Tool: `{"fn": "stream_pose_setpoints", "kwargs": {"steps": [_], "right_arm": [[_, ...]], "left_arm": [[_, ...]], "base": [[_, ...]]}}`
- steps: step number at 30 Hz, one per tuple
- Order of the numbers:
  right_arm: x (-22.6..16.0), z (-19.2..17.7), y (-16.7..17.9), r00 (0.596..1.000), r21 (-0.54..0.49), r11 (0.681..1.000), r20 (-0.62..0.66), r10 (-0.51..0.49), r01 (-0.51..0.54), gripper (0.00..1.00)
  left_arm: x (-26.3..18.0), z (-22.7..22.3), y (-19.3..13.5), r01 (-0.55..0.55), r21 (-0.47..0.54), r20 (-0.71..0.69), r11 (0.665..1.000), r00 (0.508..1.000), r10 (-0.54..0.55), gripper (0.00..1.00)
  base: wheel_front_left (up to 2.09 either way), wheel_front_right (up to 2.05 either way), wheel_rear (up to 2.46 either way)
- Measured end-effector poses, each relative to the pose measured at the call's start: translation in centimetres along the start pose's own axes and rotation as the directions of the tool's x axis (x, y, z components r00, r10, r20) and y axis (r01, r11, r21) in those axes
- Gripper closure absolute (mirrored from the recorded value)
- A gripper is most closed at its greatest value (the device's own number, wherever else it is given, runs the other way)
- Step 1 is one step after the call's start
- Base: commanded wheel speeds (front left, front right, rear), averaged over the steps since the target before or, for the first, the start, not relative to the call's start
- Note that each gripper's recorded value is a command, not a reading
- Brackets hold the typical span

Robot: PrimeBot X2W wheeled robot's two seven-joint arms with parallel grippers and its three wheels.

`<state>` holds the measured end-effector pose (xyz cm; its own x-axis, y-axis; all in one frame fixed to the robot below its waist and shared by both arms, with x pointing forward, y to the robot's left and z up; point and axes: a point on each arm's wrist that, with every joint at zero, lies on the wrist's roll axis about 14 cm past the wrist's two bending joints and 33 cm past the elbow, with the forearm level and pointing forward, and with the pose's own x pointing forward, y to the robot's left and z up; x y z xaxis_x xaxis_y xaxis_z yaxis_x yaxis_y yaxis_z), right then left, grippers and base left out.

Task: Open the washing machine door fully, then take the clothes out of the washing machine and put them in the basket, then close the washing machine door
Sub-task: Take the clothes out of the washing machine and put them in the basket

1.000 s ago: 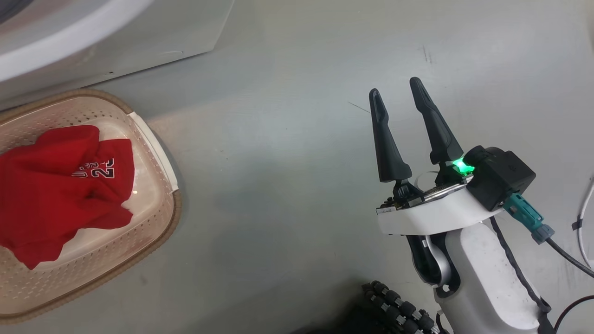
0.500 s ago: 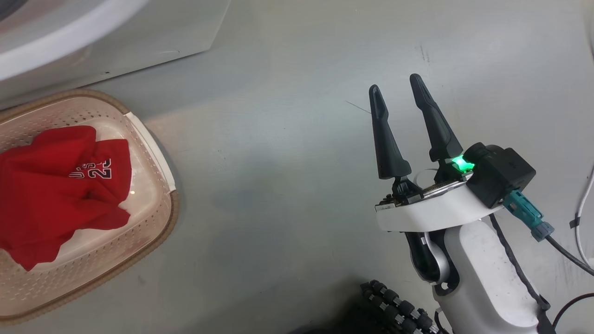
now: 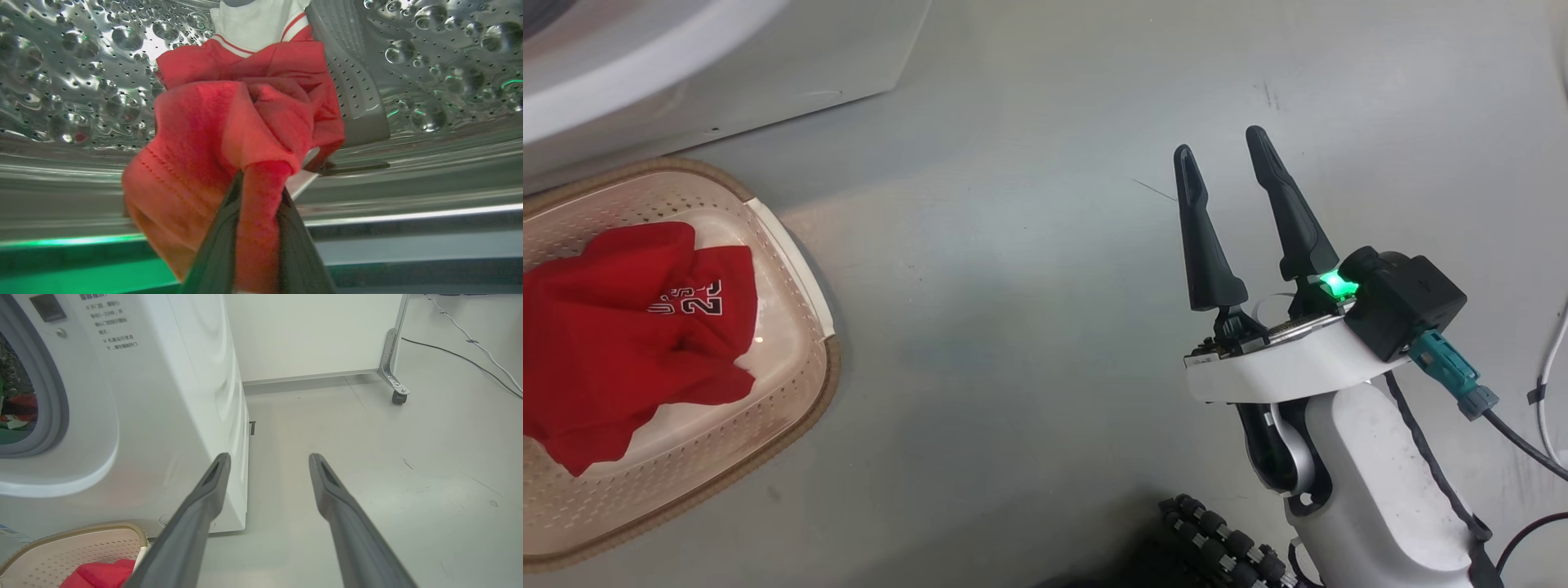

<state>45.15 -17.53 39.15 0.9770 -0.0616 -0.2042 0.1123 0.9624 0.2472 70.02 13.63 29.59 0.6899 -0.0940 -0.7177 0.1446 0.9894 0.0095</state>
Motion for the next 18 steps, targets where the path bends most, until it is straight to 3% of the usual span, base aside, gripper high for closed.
{"fn": "stream_pose_setpoints", "kwargs": {"steps": [10, 18], "right_arm": [[0.2, 0.5, 0.2, 1.0, -0.007, 1.0, 0.018, 0.006, -0.006, 0.0], [0.4, 0.7, 0.9, 0.999, -0.021, 0.999, 0.027, 0.03, -0.029, 0.0]], "left_arm": [[-1.3, 2.6, -2.1, 0.079, -0.11, 0.167, 0.991, 0.984, -0.06, 1.0], [-3.5, 4.1, -3.1, 0.127, -0.152, 0.356, 0.98, 0.932, -0.065, 1.0]], "base": [[0.0, 0.0, 0.0], [0.0, 0.0, 0.0]]}}
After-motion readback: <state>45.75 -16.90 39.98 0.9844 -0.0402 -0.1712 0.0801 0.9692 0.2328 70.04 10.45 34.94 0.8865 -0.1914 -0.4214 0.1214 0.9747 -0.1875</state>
